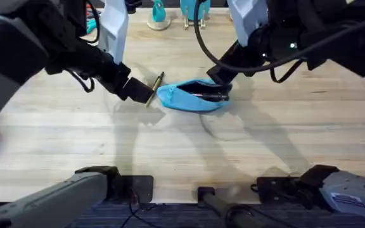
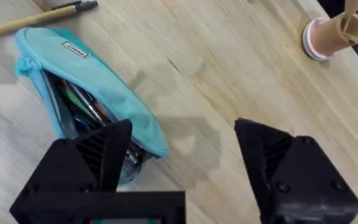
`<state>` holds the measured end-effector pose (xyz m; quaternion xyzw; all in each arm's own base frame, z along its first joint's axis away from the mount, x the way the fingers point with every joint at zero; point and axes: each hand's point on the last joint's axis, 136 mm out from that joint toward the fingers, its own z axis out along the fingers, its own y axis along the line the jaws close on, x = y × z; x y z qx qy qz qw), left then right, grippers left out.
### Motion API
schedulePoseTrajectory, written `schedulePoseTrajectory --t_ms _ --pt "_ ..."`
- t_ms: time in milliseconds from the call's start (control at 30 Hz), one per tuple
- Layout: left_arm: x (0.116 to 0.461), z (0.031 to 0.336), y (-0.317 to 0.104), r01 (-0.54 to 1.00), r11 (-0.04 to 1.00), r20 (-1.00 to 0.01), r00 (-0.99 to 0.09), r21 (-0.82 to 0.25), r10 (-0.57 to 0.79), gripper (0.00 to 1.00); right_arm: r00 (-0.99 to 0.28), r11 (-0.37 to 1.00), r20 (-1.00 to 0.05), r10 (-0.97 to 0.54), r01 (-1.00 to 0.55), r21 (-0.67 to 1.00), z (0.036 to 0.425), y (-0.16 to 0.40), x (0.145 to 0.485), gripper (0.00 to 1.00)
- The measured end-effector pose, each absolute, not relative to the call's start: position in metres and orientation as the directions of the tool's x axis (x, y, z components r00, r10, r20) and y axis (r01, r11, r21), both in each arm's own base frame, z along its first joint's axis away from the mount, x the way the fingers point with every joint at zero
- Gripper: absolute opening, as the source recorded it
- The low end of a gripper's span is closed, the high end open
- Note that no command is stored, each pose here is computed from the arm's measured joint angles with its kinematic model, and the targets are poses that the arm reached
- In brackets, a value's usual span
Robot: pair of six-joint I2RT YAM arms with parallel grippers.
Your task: Unzip the bag, pick up the pens from the table one at a time and place them inside, then zip the bag closed.
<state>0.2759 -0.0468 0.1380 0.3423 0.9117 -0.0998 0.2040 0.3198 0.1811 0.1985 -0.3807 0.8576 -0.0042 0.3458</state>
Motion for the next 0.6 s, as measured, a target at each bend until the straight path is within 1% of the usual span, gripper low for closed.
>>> schedulePoseTrajectory --t_ms 167,367,600 --pt "0.284 0.128 -0.046 0.663 0.747 -0.428 -0.689 -0.047 0.584 0.996 -0.471 0.71 -0.59 -0.656 -0.65 -0.271 0.198 0.181 0.32 0.997" --pt "0.291 0.127 -0.042 0.66 0.751 -0.431 -0.684 -0.022 0.588 0.996 -0.471 0.71 -0.59 -0.656 -0.65 -0.271 0.198 0.181 0.32 0.997" --pt "0.292 0.115 -0.045 0.665 0.746 -0.402 -0.696 -0.044 0.596 0.997 -0.471 0.71 -0.59 -0.656 -0.65 -0.271 0.198 0.181 0.32 0.997"
